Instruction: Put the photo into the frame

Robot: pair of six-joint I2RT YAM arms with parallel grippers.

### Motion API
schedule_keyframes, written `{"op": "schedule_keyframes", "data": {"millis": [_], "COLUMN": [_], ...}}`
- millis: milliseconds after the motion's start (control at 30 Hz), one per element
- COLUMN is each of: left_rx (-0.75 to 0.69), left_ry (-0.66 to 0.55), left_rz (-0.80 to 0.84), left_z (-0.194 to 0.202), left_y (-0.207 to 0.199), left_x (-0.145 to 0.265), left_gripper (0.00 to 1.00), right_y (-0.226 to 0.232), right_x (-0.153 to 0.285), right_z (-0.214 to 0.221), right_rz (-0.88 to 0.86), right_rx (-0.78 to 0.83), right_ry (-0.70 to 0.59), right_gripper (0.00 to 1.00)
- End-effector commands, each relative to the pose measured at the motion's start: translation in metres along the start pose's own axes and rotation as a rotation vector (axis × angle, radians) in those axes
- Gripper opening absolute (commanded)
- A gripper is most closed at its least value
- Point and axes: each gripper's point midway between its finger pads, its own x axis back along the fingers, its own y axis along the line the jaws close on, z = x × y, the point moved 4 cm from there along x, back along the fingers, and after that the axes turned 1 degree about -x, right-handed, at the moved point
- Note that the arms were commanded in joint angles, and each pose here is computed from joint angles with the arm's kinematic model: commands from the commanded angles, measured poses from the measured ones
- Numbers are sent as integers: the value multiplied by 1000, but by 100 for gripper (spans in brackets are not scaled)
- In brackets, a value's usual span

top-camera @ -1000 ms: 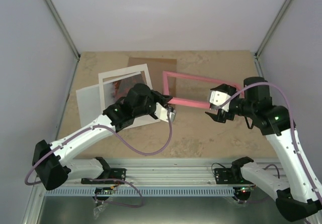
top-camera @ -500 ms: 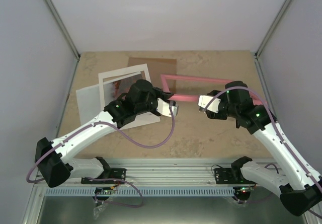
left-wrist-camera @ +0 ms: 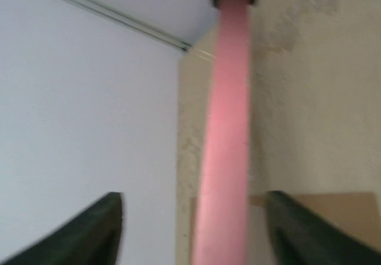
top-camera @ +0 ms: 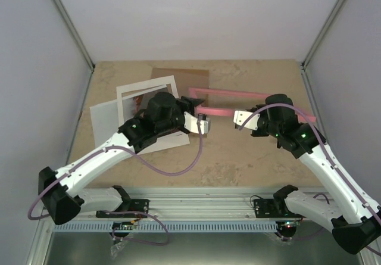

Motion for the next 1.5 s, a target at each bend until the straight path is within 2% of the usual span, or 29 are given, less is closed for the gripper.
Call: {"op": "schedule_keyframes", "data": {"millis": [0,67,200,333,467,533,600,667,767,933,1033,1133,1267,1467], "left_rx": [136,255,448,626,720,736,711,673,661,726,769,795,805,836], "left_ry": [-122,-160,-217,-230,-156,-133,-123,-117,-55,26,53,69,84,91], "left_rz": [-324,-419,-592,-766,-861,-841,-750,-648,-582,-516,-473,-452,-443,-396], "left_z": [-30,-37,-43,-31,-3,3,4,4,15,34,43,50,57,62], "left_y": [72,97,135,162,172,167,151,130,106,83,71,61,56,44], "left_x": [49,72,117,154,163,159,147,135,121,103,93,85,79,66], "left_gripper": [89,99,99,100,99,99,99,99,99,99,99,99,99,99], "right_y": [-19,-23,-39,-64,-90,-99,-103,-107,-103,-101,-109,-122,-118,-81], "right_x": [20,28,44,66,90,93,87,76,54,27,21,31,36,29], "right_z": [-9,-14,-26,-44,-63,-65,-59,-39,-2,64,100,125,136,173], "right_rz": [55,59,82,86,33,-7,-57,-112,-214,-303,-350,-323,-353,-382], "right_rx": [-119,-165,-286,-513,-696,-782,-880,-1009,-1205,-1431,-1546,-1600,-1634,-1687], "right_ry": [-35,-65,-133,-250,-395,-426,-431,-415,-387,-342,-378,-422,-446,-349], "right_gripper": [1,1,0,1,0,0,1,1,1,1,1,0,1,1]}}
